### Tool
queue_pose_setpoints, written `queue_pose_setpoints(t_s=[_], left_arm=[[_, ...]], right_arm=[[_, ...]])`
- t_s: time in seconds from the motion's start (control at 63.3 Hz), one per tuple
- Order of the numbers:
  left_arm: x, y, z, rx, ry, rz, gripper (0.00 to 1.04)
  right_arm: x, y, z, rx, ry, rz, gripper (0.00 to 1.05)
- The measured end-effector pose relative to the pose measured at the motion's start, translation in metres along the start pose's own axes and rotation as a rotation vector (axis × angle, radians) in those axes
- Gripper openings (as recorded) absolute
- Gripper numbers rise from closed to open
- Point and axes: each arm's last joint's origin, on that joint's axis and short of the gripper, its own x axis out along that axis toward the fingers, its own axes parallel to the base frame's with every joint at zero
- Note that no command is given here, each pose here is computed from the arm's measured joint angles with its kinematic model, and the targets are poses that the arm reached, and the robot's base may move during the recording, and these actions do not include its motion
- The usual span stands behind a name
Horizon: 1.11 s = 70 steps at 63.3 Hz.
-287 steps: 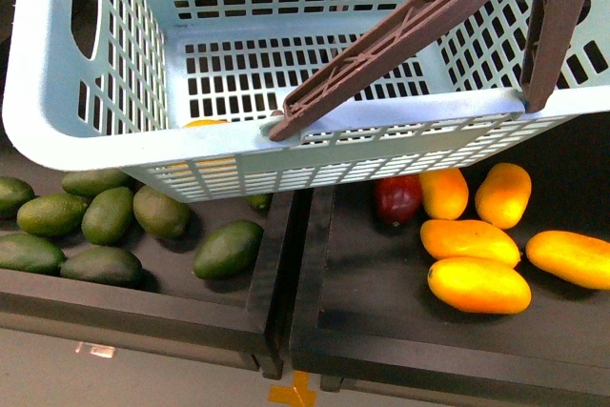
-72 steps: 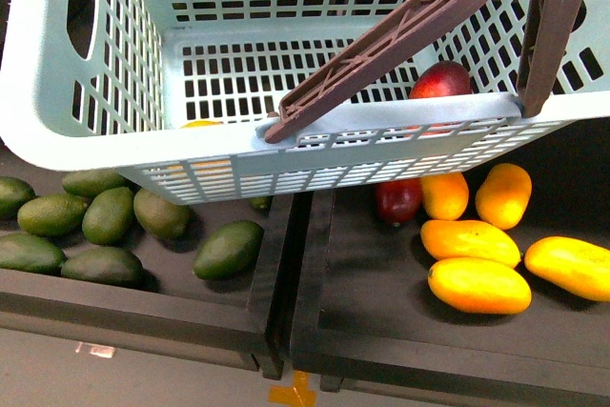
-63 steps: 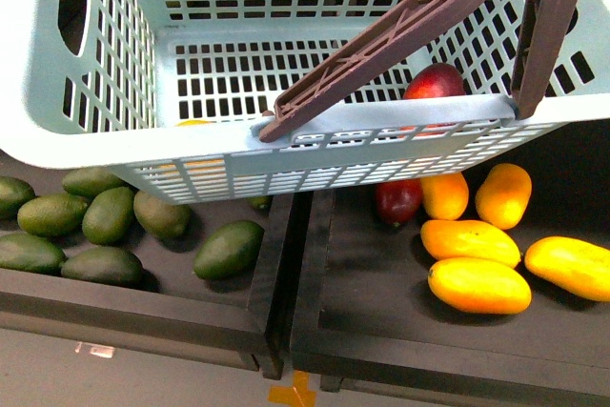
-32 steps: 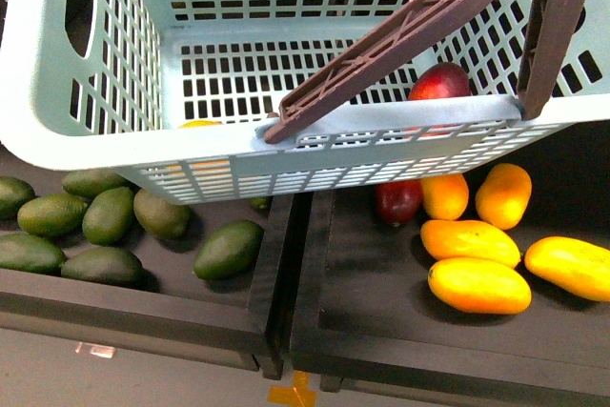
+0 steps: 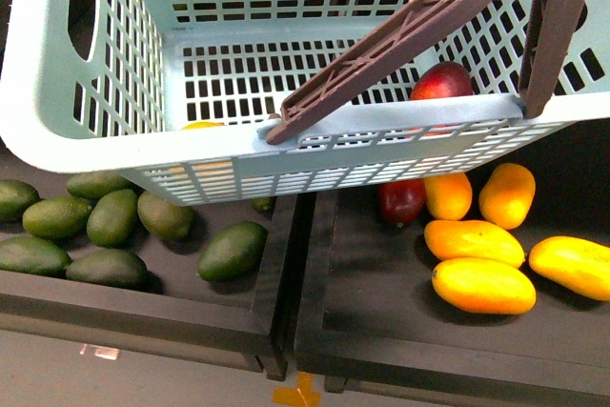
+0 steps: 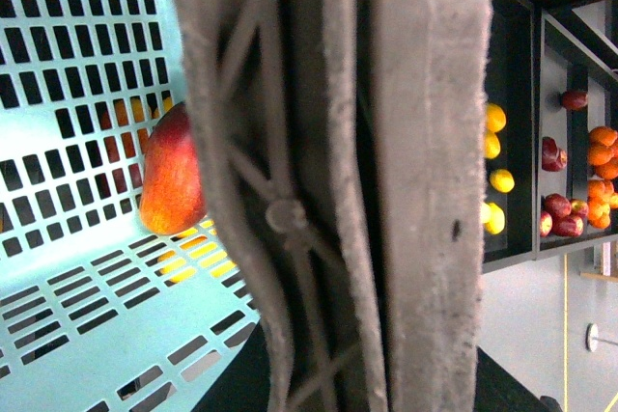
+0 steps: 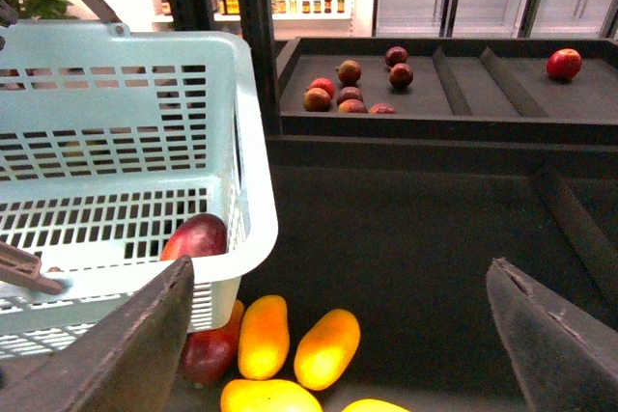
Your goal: Pick lemon and mango into basket
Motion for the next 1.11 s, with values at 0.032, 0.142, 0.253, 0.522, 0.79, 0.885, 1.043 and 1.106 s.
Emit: queue_pose_setpoints(t_s=[0.032, 0.142, 0.253, 0.522, 0.79, 0.885, 1.043, 1.106], left_arm=[[0.0006, -0.0014, -0.0012, 0.005, 0.003, -0.002, 0.17], [0.0018, -0.0045, -0.0041, 0.009, 0.024, -0.023, 0.17], [0.0015, -0.0035, -0.0033, -0.005, 0.024, -0.023, 0.17], [0.0001, -0.0002, -0.0002, -0.001, 0.000, 0.001, 0.17], [-0.0007, 0.0016, 0.0014, 0.001, -0.004, 0.002, 0.17], [-0.0006, 0.0011, 0.0010, -0.002, 0.003, -0.005, 0.17], [-0.0006, 0.0013, 0.0012, -0.002, -0.001, 0.000, 0.17], [-0.0006, 0.0014, 0.0012, -0.002, -0.004, 0.003, 0.17]], right_arm=[[0.0000, 0.0000, 0.0000, 0.000, 0.000, -0.001, 0.96], [0.0000, 0.0000, 0.0001, 0.000, -0.001, 0.000, 0.96], [-0.0001, 0.0000, 0.0001, 0.000, -0.001, 0.000, 0.96], [-0.0001, 0.0000, 0.0000, 0.000, 0.000, 0.001, 0.96], [-0.0001, 0.0001, -0.0001, 0.000, 0.001, 0.003, 0.96], [-0.0001, 0.0001, -0.0001, 0.000, 0.001, 0.003, 0.96], [-0.0001, 0.0001, -0.0001, 0.000, 0.000, 0.003, 0.96], [-0.0001, 0.0001, 0.0000, 0.000, 0.000, 0.002, 0.96]])
